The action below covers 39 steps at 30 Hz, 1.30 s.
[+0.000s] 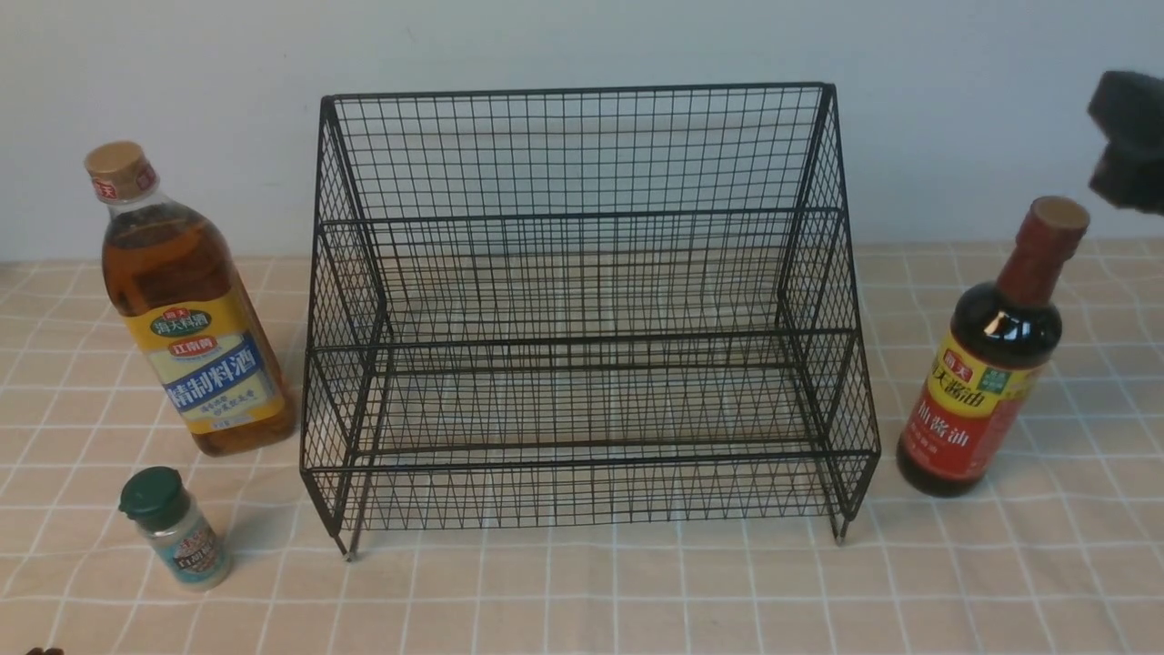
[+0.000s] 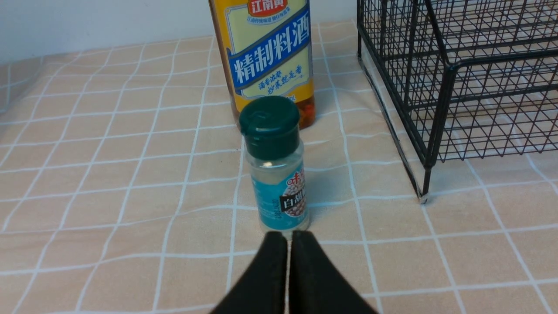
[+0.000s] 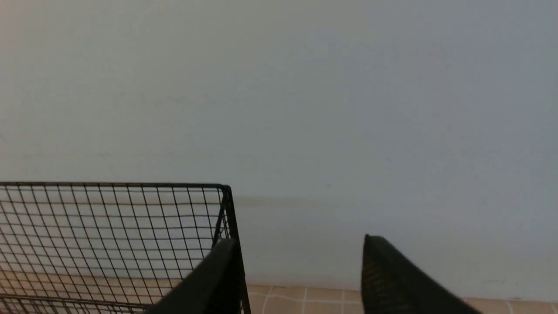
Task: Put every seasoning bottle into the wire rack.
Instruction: Use the right arm to grab the condiment bottle closest to it, then use the right arm to put the condiment bottle back on the shelf
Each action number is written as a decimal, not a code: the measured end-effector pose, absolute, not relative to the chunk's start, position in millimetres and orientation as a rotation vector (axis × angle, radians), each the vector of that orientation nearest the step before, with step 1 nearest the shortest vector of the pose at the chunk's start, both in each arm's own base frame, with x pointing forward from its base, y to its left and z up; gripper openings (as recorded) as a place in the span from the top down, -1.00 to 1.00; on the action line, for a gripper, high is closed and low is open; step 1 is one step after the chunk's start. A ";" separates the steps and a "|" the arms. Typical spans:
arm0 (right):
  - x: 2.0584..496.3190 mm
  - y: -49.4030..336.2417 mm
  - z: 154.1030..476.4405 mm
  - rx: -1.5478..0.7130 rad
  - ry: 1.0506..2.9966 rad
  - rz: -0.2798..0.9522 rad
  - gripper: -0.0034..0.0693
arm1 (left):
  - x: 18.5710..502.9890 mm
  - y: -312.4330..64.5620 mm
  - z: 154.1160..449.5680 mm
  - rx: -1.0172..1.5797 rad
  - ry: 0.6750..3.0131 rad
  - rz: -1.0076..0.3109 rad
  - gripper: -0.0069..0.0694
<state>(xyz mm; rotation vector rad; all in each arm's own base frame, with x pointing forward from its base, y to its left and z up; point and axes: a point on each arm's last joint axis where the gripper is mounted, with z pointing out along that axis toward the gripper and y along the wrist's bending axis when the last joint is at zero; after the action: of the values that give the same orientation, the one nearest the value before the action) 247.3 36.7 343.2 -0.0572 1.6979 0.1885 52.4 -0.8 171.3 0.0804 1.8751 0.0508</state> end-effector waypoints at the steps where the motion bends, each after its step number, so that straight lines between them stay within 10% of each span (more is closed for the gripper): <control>1: 248.5 36.9 342.4 -0.057 1.702 0.188 -0.14 | 52.4 -0.8 171.3 0.080 1.875 0.051 0.84; 4: 269.1 39.8 320.8 -0.064 1.786 0.179 -0.48 | 52.4 -0.8 171.3 0.080 1.875 0.051 0.84; 14: 299.2 37.1 269.2 -0.053 1.985 0.142 -0.70 | 52.4 -0.8 171.3 0.080 1.875 0.051 0.84; 18: 304.6 38.0 257.8 -0.090 2.021 0.121 -0.50 | 52.4 -0.8 171.3 0.080 1.875 0.051 0.84; 22: 305.1 38.5 257.1 -0.142 2.020 0.095 0.19 | 52.4 -0.8 171.3 0.080 1.875 0.051 0.84; 25: 302.9 38.5 259.4 -0.175 2.018 0.075 0.17 | 52.4 -0.8 171.3 0.080 1.875 0.051 0.84; 39: 239.2 40.5 398.5 -0.180 1.606 0.084 0.17 | 52.4 -0.8 171.3 0.080 1.875 0.051 0.84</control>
<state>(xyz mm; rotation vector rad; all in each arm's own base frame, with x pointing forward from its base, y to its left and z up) 239.2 40.5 398.5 -0.1805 1.6055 0.0841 52.4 -0.8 171.3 0.0804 1.8751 0.0508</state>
